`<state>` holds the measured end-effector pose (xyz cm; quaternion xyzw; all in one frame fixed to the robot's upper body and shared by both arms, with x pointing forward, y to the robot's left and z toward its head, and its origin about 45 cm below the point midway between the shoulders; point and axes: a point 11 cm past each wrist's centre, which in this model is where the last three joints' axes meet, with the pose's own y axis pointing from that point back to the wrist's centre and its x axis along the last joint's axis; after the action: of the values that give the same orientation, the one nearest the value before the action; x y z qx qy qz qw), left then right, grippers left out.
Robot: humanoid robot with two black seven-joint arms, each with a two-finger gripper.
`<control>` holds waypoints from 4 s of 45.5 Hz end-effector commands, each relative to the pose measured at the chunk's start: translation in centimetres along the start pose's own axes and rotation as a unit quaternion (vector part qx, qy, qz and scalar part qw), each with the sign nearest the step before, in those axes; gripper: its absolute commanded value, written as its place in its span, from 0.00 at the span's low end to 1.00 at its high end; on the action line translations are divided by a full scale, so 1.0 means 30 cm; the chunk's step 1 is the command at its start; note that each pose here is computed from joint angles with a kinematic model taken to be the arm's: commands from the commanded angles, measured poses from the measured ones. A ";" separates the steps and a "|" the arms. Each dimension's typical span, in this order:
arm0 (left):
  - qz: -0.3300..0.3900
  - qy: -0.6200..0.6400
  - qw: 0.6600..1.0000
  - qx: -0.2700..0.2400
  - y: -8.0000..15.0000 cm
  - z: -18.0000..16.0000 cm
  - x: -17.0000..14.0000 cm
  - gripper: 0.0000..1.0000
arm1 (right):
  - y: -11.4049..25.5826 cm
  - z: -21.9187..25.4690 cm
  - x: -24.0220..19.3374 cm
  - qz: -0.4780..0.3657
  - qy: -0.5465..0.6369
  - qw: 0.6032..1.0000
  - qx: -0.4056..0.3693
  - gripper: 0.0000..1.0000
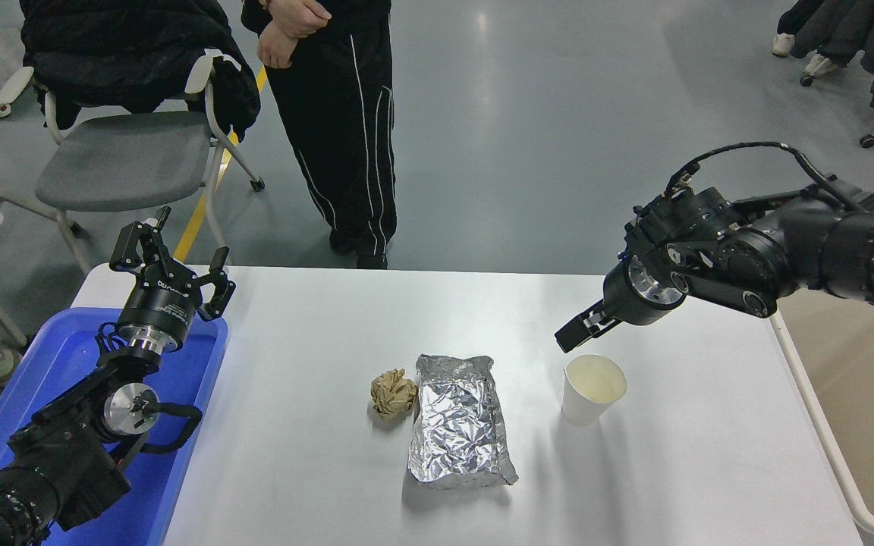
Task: Dispose of the paper cup in the dustbin
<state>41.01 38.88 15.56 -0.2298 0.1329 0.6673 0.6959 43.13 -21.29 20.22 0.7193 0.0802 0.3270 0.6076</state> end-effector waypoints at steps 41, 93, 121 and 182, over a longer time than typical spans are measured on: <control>0.000 0.000 1.000 0.000 0.000 0.000 0.000 1.00 | -0.140 0.117 -0.186 0.020 -0.018 0.999 -0.026 0.00; 0.000 0.000 1.000 0.000 0.000 0.000 0.000 1.00 | 0.121 0.196 0.053 0.219 -0.222 0.948 0.068 0.00; 0.000 0.000 1.000 0.000 0.000 0.000 0.000 1.00 | 0.334 0.192 0.226 0.317 -0.365 0.855 0.189 0.00; 0.000 0.000 1.000 0.000 0.000 0.000 0.000 1.00 | 0.487 0.997 -0.735 0.495 -0.552 0.550 -0.385 0.00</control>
<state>41.01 38.88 15.56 -0.2299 0.1329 0.6672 0.6959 44.22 -56.37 27.45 0.4852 -0.7399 0.1355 0.4458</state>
